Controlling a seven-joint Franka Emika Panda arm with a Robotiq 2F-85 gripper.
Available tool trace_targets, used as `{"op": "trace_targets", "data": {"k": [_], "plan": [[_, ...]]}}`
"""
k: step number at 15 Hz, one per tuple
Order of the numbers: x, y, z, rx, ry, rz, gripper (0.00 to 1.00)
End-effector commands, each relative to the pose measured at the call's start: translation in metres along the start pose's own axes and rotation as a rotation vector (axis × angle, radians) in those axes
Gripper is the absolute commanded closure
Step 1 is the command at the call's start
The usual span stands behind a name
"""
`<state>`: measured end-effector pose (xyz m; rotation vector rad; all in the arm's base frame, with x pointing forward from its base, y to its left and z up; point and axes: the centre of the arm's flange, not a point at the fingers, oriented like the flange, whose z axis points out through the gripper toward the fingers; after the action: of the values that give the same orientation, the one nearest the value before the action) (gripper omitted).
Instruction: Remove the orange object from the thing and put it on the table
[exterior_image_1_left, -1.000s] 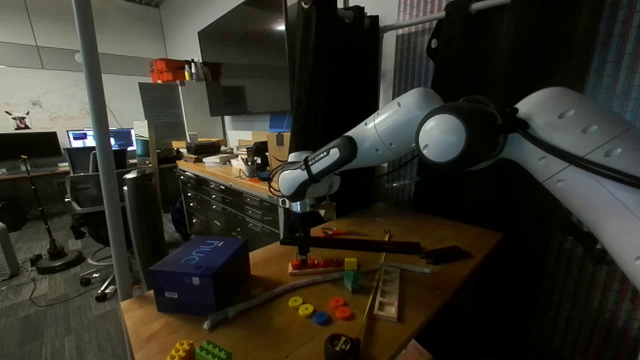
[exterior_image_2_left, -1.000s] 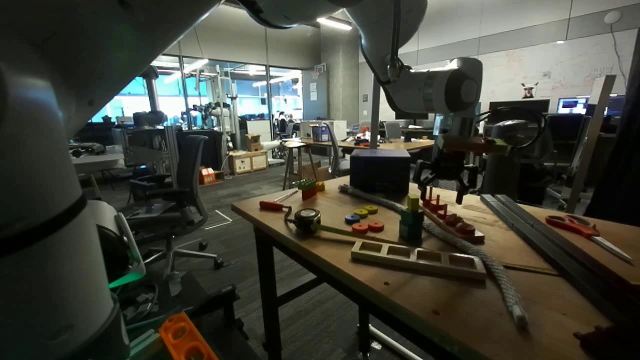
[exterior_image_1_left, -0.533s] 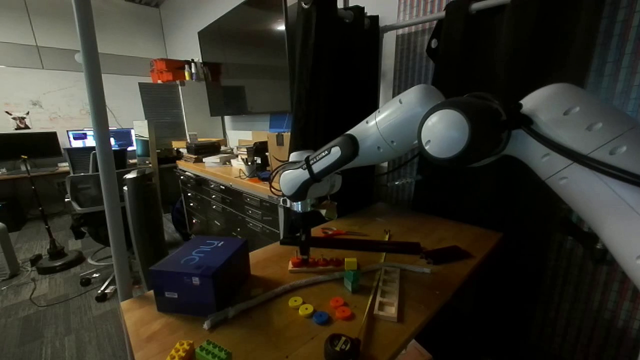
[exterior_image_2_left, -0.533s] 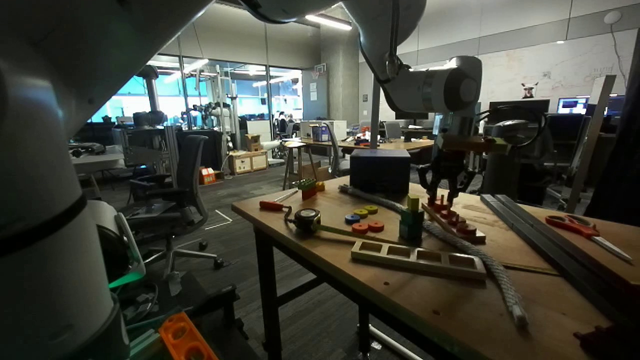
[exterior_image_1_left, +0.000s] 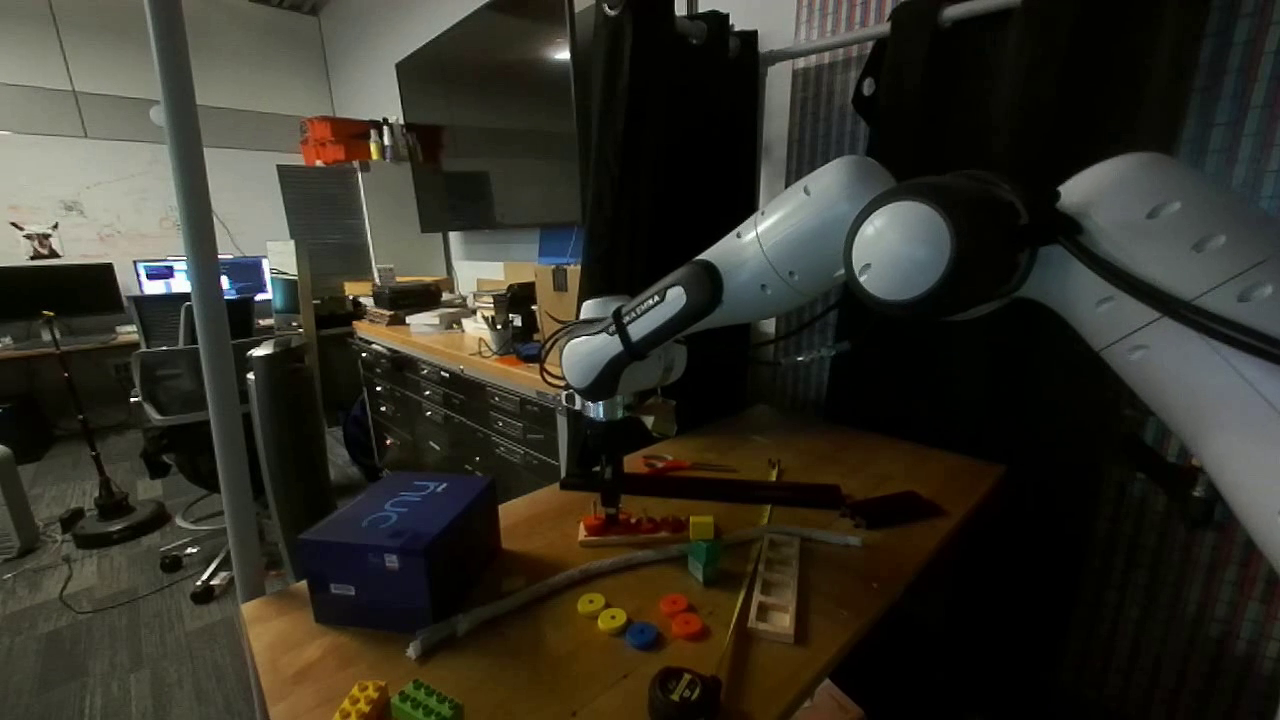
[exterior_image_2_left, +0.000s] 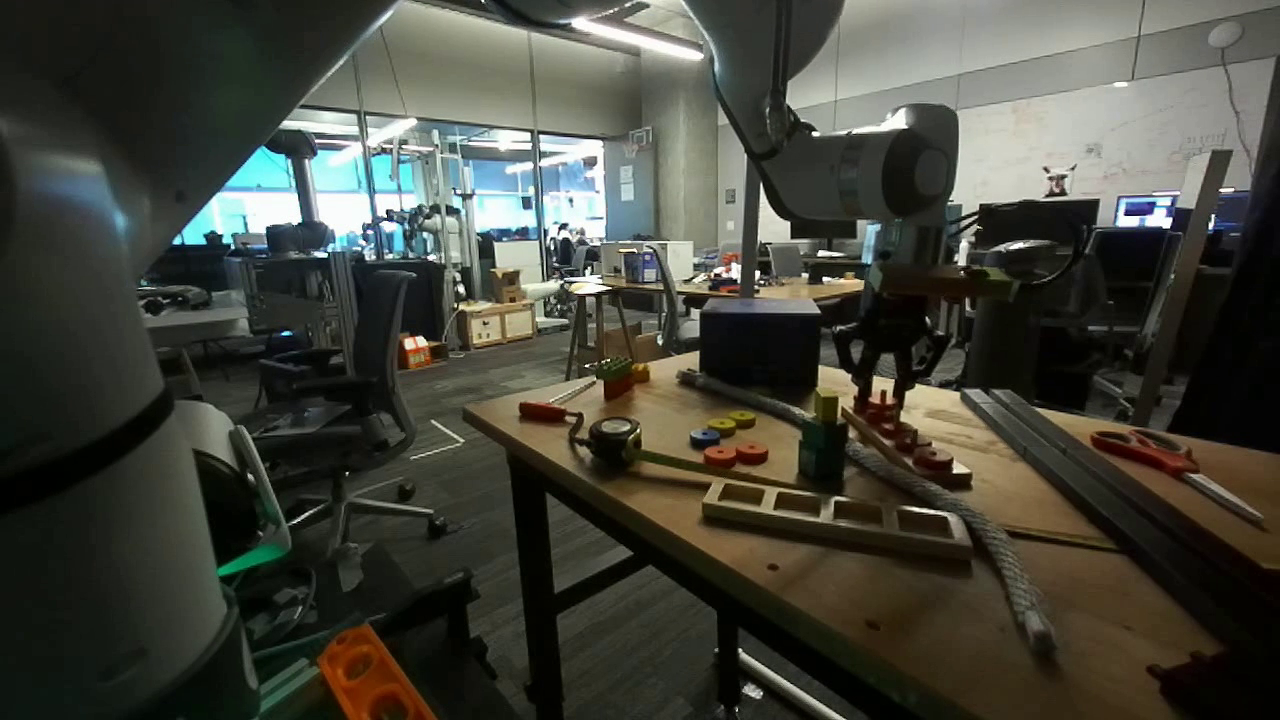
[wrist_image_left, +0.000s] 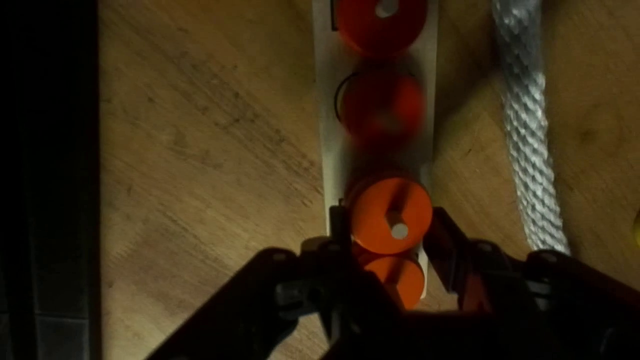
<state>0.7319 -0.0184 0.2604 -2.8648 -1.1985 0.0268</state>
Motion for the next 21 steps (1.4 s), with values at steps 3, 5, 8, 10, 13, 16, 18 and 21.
{"op": "trace_targets", "data": {"k": [3,5,8,10,13,16,18,21], "plan": [[-0.008,-0.021,-0.029,-0.049,-0.007,0.018,0.76],[-0.006,-0.028,-0.037,-0.05,-0.005,0.021,0.76],[-0.002,-0.042,-0.045,-0.052,-0.005,0.025,0.76],[0.0,-0.058,-0.049,-0.049,-0.009,0.028,0.76],[0.0,-0.085,-0.05,-0.033,-0.016,0.043,0.77],[-0.005,-0.109,-0.047,-0.014,-0.032,0.068,0.77],[-0.01,-0.123,-0.043,-0.003,-0.043,0.078,0.77],[-0.02,-0.133,-0.035,0.018,-0.062,0.092,0.77]]}}
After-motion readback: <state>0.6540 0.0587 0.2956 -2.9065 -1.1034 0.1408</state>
